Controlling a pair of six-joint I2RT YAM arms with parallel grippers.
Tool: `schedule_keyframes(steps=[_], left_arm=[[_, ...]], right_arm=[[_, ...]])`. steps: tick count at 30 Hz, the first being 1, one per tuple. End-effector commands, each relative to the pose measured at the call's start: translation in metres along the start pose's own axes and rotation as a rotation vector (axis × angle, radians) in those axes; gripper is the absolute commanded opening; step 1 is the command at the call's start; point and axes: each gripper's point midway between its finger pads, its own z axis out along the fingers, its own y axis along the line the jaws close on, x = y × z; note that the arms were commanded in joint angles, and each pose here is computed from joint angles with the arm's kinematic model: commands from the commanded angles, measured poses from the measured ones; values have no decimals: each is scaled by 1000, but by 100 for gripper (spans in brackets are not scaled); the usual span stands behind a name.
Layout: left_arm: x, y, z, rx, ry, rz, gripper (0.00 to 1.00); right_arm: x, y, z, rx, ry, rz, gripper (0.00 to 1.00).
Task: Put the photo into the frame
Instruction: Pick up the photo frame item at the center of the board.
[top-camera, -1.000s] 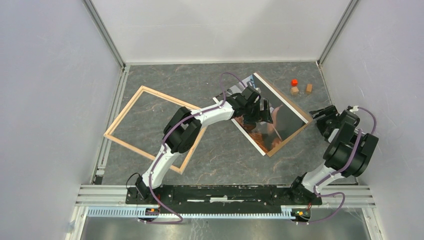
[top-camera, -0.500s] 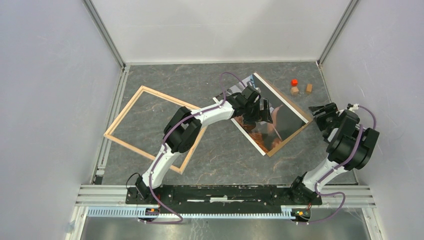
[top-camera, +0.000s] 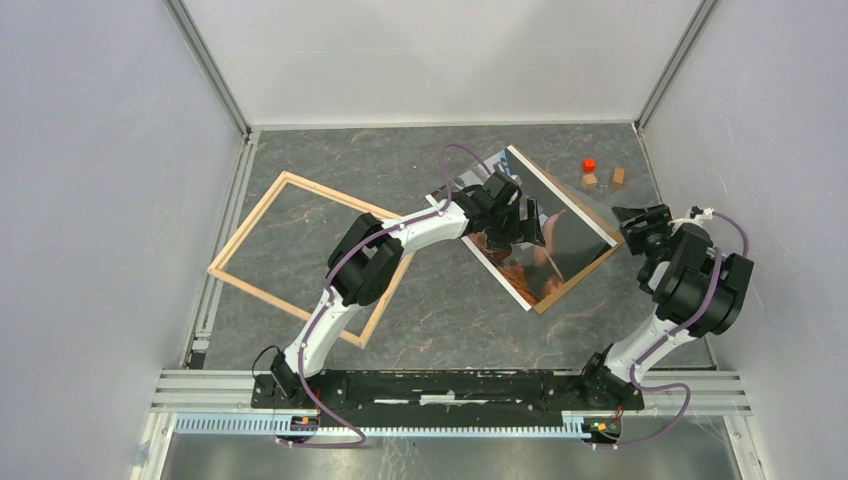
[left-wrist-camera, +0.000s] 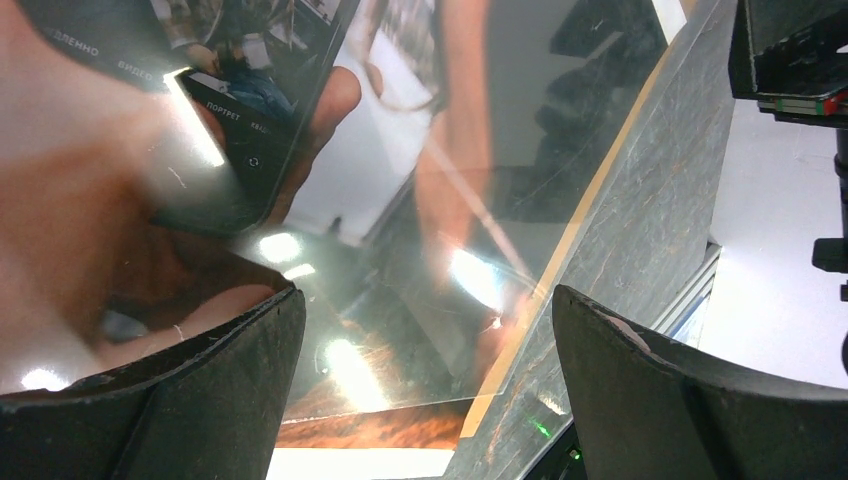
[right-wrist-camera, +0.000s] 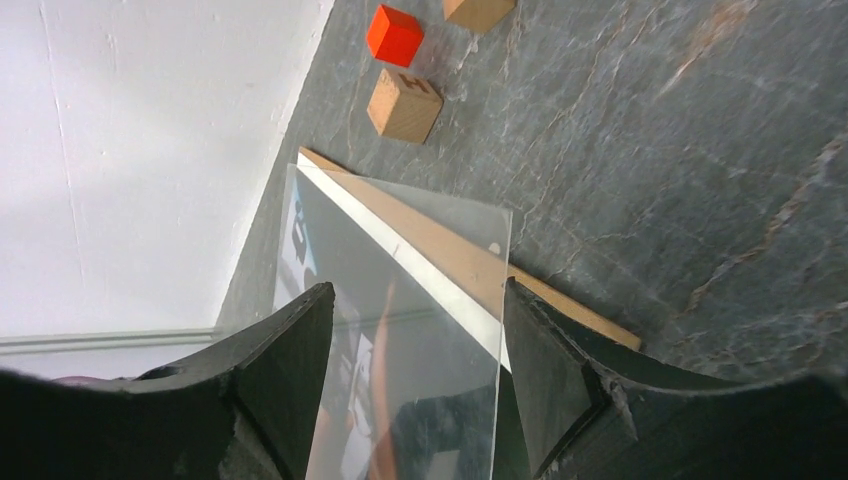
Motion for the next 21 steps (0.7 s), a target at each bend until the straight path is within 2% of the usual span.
schedule_keyframes(steps=[1, 10, 21], left_arm=[[12, 29, 12, -84, 38, 29, 100], [11, 29, 12, -83, 36, 29, 100], [13, 33, 13, -92, 46, 10, 100]], right_arm=[[16, 14, 4, -84, 30, 21, 68], [33, 24, 15, -131, 58, 25, 63], [56, 31, 32, -162, 108, 39, 62]])
